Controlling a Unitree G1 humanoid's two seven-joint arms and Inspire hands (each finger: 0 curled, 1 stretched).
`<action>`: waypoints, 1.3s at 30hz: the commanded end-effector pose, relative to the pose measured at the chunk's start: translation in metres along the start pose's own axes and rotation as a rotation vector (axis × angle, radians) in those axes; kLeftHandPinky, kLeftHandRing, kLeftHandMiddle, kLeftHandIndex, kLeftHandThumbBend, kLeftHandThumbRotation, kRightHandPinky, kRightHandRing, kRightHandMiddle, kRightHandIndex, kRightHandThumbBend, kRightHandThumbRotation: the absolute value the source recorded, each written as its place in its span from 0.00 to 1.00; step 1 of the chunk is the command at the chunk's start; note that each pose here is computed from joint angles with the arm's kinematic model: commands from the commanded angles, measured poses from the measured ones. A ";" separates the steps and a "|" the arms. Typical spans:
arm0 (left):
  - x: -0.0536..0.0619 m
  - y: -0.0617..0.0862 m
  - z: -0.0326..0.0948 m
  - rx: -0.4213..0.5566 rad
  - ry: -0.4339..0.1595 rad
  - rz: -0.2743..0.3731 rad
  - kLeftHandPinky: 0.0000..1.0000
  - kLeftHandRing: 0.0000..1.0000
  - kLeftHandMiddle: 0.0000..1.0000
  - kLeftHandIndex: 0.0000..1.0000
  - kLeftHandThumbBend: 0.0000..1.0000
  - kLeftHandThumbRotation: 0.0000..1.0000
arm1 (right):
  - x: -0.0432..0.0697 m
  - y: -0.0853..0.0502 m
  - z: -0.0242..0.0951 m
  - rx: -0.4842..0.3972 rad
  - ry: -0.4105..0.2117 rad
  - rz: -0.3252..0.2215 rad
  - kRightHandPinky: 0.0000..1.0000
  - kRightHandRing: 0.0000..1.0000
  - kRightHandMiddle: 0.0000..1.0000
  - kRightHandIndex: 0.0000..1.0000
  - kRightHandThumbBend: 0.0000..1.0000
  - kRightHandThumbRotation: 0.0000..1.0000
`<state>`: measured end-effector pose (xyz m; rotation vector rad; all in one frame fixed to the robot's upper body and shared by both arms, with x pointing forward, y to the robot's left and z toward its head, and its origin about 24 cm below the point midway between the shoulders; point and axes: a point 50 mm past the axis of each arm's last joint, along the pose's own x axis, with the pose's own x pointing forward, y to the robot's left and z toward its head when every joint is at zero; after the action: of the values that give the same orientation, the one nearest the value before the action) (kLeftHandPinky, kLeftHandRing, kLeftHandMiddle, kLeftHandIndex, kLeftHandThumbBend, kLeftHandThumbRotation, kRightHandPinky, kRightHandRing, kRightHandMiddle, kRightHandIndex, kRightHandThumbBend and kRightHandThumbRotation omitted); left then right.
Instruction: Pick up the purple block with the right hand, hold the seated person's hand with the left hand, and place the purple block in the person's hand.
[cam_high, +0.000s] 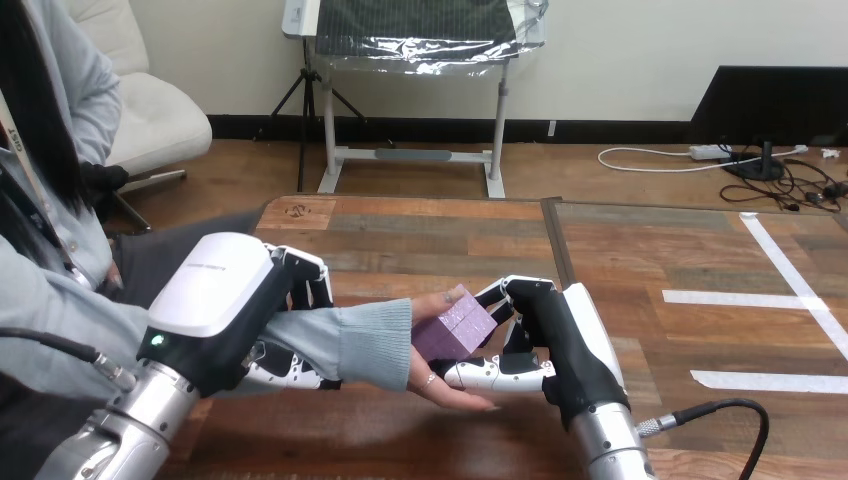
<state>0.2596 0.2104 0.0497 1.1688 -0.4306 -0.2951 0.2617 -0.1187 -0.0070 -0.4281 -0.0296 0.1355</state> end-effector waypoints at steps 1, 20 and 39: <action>0.037 0.048 0.028 0.002 -0.163 0.221 0.20 0.22 0.26 0.28 0.84 0.08 | 0.013 0.000 0.028 0.001 -0.123 -0.006 0.09 0.13 0.19 0.23 0.38 0.01; 0.043 0.047 0.036 -0.007 -0.180 0.224 0.20 0.22 0.26 0.28 0.86 0.08 | 0.015 0.006 0.034 0.021 -0.144 0.005 0.07 0.11 0.17 0.21 0.38 0.05; 0.042 0.042 0.035 -0.017 -0.174 0.225 0.21 0.23 0.27 0.30 0.87 0.07 | 0.016 0.002 0.032 0.002 -0.127 -0.018 0.06 0.10 0.16 0.21 0.38 0.09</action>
<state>0.2635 0.2011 0.0569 1.1405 -0.4475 -0.2810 0.2617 -0.1156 -0.0056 -0.4387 -0.0399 0.1403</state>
